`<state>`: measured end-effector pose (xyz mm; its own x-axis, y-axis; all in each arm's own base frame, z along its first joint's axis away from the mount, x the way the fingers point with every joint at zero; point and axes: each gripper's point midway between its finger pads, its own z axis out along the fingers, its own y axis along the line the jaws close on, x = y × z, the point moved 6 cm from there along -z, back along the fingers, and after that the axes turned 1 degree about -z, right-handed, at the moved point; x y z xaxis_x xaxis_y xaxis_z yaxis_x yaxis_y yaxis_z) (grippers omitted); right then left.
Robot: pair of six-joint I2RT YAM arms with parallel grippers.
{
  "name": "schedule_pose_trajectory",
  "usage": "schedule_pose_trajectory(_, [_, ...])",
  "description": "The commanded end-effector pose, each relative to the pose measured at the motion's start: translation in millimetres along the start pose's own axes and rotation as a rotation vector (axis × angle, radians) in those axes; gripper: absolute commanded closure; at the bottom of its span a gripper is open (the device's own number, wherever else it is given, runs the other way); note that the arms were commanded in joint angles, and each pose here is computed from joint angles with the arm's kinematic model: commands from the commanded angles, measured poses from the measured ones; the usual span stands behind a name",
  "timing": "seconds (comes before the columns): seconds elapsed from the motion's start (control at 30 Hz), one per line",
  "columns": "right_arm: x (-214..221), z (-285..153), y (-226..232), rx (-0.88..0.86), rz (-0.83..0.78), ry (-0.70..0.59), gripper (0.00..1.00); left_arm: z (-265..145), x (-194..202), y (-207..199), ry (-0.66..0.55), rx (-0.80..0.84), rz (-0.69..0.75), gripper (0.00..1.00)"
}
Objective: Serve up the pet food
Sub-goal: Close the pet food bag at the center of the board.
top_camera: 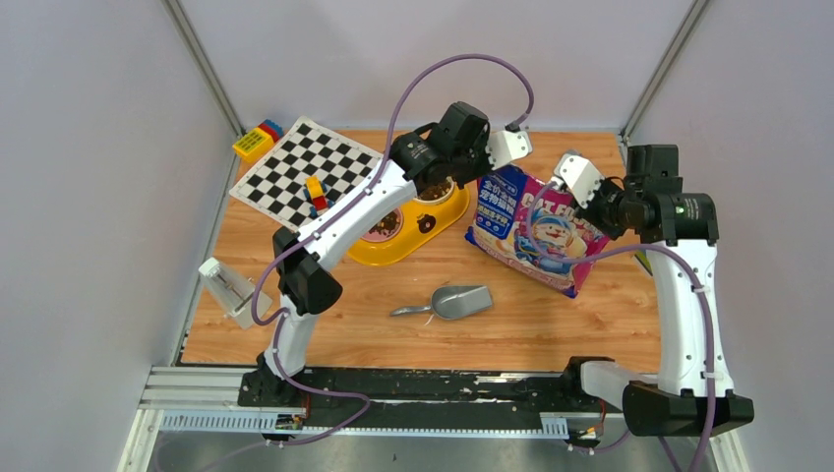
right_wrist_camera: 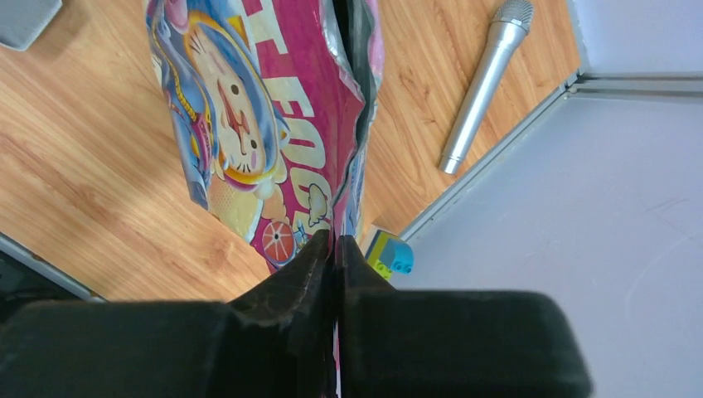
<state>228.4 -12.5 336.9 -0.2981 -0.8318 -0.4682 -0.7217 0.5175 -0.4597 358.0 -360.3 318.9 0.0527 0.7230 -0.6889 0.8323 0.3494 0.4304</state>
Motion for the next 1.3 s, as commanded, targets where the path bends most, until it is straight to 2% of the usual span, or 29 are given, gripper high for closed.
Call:
schedule_pose_trajectory(0.0, [-1, -2, -13, 0.086, -0.01, 0.01, 1.0, -44, -28, 42, -0.116, -0.172, -0.034, 1.0])
schedule_pose_trajectory(0.07, [-4, -8, -18, 0.128, -0.011, 0.002, 1.0, -43, -27, 42, -0.113, -0.17, -0.034, 1.0])
schedule_pose_trajectory(0.2, [-23, -34, -28, 0.234, -0.041, -0.109, 1.0, -42, -26, 43, -0.107, -0.174, -0.03, 1.0])
schedule_pose_trajectory(0.27, [-25, -36, -26, 0.195, -0.03, -0.111, 0.97, -43, -26, 43, -0.107, -0.175, -0.029, 1.0])
schedule_pose_trajectory(0.33, [-28, -31, -22, 0.127, -0.015, -0.12, 0.59, -44, -27, 43, -0.111, -0.174, -0.03, 1.0])
schedule_pose_trajectory(0.37, [-28, -27, -20, 0.101, -0.005, -0.124, 0.5, -44, -27, 43, -0.111, -0.174, -0.031, 1.0])
schedule_pose_trajectory(0.43, [-35, -16, -14, 0.052, -0.011, -0.142, 0.43, -44, -27, 43, -0.112, -0.174, -0.032, 1.0])
schedule_pose_trajectory(0.6, [-39, 1, -15, 0.023, 0.005, -0.145, 0.37, -43, -27, 42, -0.111, -0.169, -0.036, 1.0])
schedule_pose_trajectory(0.77, [-43, 17, -9, -0.018, 0.004, -0.132, 0.39, -44, -28, 42, -0.114, -0.169, -0.037, 1.0])
schedule_pose_trajectory(0.83, [-40, 23, -13, 0.003, 0.006, -0.11, 0.45, -45, -27, 42, -0.114, -0.168, -0.037, 1.0])
schedule_pose_trajectory(0.87, [-38, 25, -14, 0.009, 0.005, -0.095, 0.51, -45, -27, 42, -0.113, -0.166, -0.036, 1.0])
schedule_pose_trajectory(0.93, [-37, 26, -19, 0.041, 0.013, -0.079, 0.96, -45, -27, 42, -0.112, -0.167, -0.034, 1.0])
schedule_pose_trajectory(0.97, [-37, 25, -22, 0.066, 0.025, -0.075, 1.0, -45, -27, 42, -0.111, -0.168, -0.034, 1.0])
schedule_pose_trajectory(1.13, [-50, -2, -30, 0.15, 0.011, -0.164, 1.0, -46, -25, 42, -0.105, -0.175, -0.029, 1.0])
schedule_pose_trajectory(1.23, [-51, -4, -32, 0.148, 0.014, -0.157, 1.0, -49, -24, 44, -0.101, -0.195, -0.027, 1.0])
schedule_pose_trajectory(1.27, [-51, -1, -30, 0.122, 0.016, -0.15, 0.9, -49, -25, 46, -0.104, -0.203, -0.025, 1.0])
